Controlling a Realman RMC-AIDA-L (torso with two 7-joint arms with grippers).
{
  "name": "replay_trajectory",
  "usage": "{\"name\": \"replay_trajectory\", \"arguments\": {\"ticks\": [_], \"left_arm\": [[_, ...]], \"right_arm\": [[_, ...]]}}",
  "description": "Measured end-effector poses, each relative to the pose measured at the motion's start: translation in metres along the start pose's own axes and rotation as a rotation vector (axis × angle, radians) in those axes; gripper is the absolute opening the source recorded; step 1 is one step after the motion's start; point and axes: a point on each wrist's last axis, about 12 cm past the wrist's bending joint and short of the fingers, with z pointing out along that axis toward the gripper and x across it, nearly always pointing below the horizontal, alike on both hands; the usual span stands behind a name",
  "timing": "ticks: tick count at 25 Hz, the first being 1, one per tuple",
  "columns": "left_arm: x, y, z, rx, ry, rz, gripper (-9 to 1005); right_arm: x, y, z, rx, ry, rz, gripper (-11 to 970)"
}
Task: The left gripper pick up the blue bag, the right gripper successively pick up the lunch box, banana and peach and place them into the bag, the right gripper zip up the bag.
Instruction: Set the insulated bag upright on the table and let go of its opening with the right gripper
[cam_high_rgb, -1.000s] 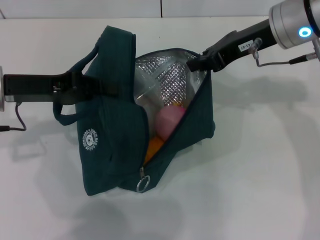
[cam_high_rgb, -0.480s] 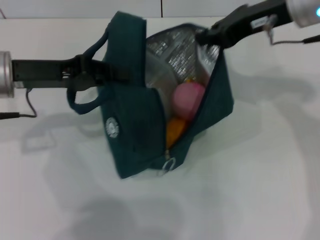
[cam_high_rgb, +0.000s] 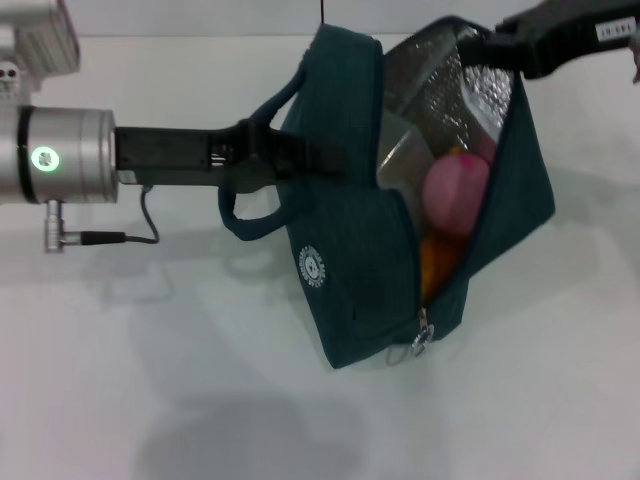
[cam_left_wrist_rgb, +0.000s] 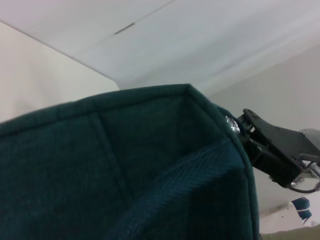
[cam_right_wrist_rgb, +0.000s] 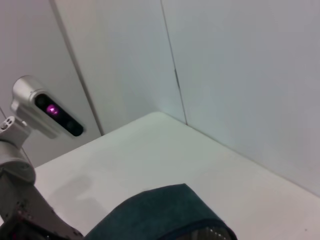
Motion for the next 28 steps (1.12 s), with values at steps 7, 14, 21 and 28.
{"name": "replay_trajectory", "arguments": {"ticks": [7,14,21,28], "left_arm": [[0.008,0.012,0.015,-0.005,-0.020,-0.009,46],[0.014,0.026,0.012,-0.069,-0.053,-0.032,46],[0.023,0.033,0.002,-0.099,-0.070,-0.058,47],[0.029,0.037,-0.009,-0.103,-0.127,-0.083,47]], "right_arm": [[0.023,-0.003,0.002,-0.015,0.032,0.010,28],[0.027,0.003,0.018,-0.081,0.052,-0.006,38],[0.007,0.015,0.018,-0.158,-0.086,-0.066,47],[0.012,0.011,0.019,-0.159,-0.116,-0.050,57]]}}
